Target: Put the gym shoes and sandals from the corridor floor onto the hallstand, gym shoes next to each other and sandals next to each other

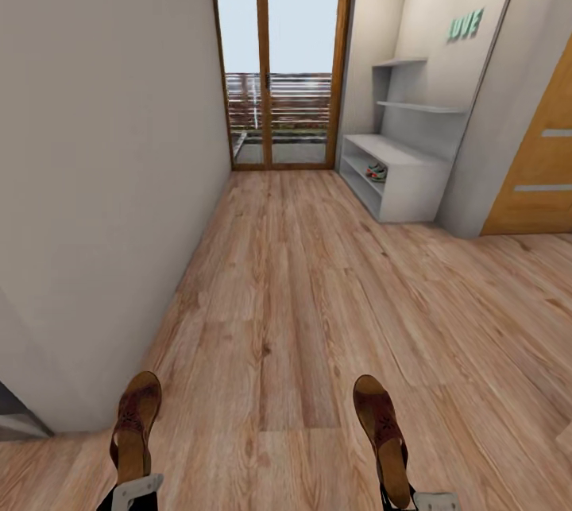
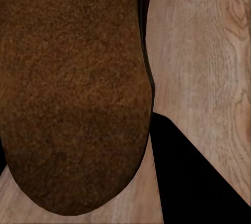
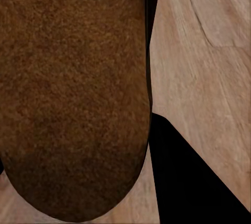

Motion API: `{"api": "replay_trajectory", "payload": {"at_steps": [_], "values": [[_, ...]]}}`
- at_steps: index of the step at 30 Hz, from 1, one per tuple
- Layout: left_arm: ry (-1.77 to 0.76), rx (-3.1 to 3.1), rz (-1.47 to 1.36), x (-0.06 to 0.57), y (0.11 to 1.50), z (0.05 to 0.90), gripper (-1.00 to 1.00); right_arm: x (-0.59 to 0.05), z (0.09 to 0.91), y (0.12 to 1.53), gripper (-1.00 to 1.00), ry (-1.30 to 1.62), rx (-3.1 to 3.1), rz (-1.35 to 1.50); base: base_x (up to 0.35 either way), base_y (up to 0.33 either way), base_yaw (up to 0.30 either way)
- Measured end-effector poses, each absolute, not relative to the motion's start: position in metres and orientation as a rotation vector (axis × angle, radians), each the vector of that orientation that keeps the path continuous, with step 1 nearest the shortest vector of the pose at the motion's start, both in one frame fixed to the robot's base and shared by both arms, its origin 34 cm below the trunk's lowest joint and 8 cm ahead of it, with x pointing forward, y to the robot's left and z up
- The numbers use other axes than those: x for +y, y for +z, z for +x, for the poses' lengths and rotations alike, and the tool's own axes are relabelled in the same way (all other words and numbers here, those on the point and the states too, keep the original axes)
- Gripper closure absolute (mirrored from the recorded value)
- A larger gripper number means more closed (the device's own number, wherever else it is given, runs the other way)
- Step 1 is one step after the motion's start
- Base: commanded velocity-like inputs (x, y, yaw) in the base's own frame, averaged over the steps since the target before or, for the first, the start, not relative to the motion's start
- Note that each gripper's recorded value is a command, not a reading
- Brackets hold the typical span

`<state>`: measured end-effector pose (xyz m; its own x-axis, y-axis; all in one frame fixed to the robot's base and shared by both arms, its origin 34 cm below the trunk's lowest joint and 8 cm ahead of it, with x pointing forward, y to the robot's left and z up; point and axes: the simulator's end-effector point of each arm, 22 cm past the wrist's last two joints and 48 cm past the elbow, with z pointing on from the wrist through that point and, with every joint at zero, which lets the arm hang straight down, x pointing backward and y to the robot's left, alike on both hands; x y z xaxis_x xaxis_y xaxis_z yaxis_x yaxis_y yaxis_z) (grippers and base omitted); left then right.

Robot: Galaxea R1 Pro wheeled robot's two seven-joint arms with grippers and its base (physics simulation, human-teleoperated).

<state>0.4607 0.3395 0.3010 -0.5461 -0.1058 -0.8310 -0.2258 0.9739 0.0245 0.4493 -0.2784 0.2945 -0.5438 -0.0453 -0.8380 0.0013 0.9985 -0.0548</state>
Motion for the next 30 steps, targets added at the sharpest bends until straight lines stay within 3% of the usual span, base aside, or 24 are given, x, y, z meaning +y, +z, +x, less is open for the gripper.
{"api": "replay_trajectory", "payload": {"at_steps": [30], "values": [[0.157, 2.153, -0.234, 0.3393, 0.3006, 0.4603, 1.00, -0.2781, 0.4490, 0.2942, 1.00, -0.059, 2.146, -0.032, 0.339, 0.000, 0.000]]}}
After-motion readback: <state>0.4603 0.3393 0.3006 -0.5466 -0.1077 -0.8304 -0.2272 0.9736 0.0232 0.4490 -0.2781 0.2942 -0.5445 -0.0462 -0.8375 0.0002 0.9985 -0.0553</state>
